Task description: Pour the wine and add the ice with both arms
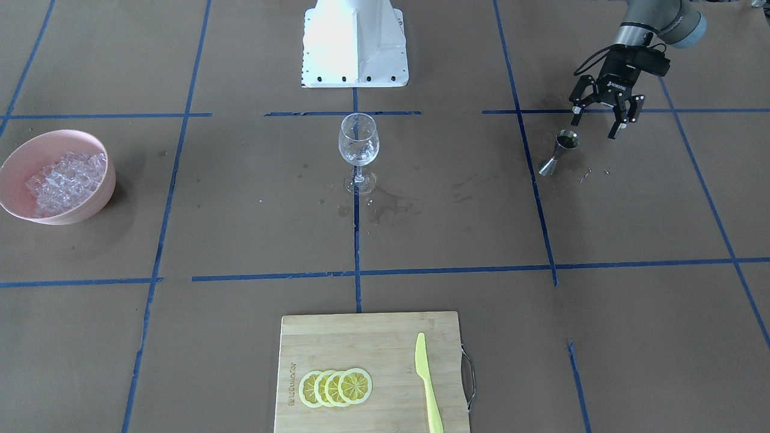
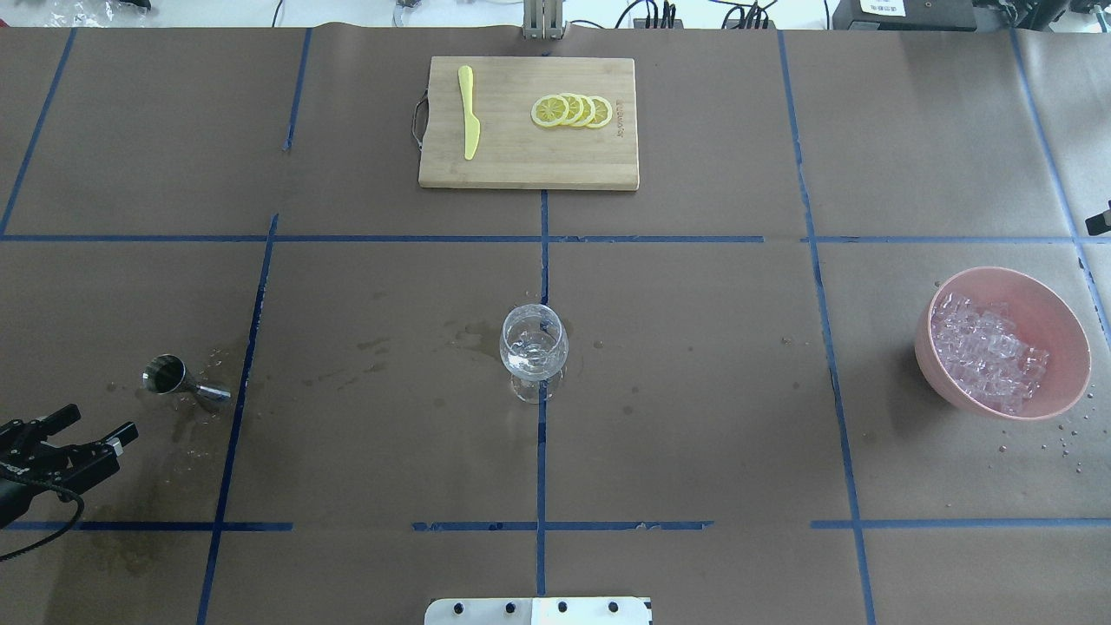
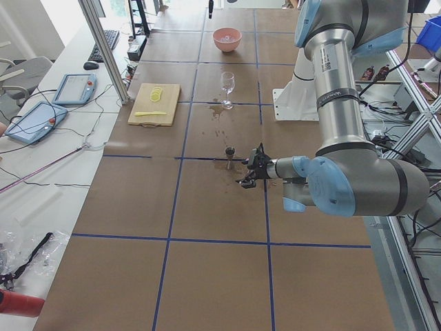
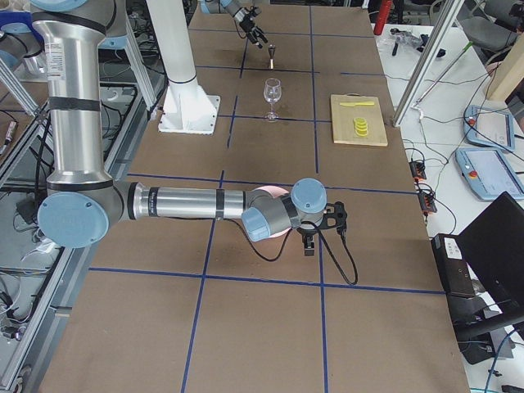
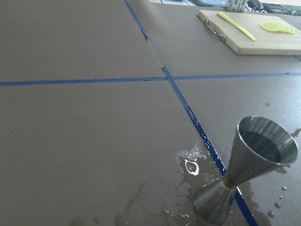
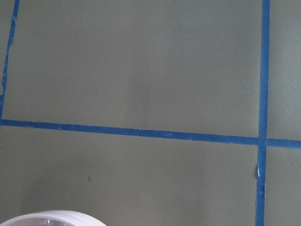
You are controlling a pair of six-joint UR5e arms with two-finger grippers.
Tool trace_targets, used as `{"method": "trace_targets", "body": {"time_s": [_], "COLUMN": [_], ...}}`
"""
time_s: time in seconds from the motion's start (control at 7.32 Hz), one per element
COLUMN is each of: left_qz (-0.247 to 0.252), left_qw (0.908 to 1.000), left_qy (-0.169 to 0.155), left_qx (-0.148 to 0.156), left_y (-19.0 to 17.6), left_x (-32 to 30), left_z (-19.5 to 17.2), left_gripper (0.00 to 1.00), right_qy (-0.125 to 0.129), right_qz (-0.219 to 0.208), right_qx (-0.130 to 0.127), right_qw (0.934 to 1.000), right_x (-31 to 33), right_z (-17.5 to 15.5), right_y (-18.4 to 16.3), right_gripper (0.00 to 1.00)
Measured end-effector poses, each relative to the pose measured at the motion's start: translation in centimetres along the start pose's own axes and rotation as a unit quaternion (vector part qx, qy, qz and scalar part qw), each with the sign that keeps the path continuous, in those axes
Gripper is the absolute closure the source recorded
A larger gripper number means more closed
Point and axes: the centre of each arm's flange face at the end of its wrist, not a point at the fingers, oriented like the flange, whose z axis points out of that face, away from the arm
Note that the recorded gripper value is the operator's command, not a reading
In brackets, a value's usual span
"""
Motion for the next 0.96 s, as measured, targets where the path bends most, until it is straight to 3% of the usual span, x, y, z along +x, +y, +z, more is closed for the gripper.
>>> {"method": "trace_targets", "body": {"time_s": [0.55,0.96], "left_qz": [0.015,0.025], "left_qw": [0.999,0.9937], "left_qy": [-0.015,-0.044], "left_qx": [0.039,0.1], "left_y": [2.4,3.0], "left_x": [3.3,6.7], "left_z": [0.8,2.8], "left_gripper": [0.01,0.01], "right_qy": [-0.004,-0.008], "right_qz": [0.0,0.0], "right_qx": [-0.002,-0.004], "right_qw": [1.0,1.0], "right_x": [-0.1,-0.1], "right_z": [0.0,0.0], "right_y": [0.1,0.2], "right_gripper": [0.0,0.0]}}
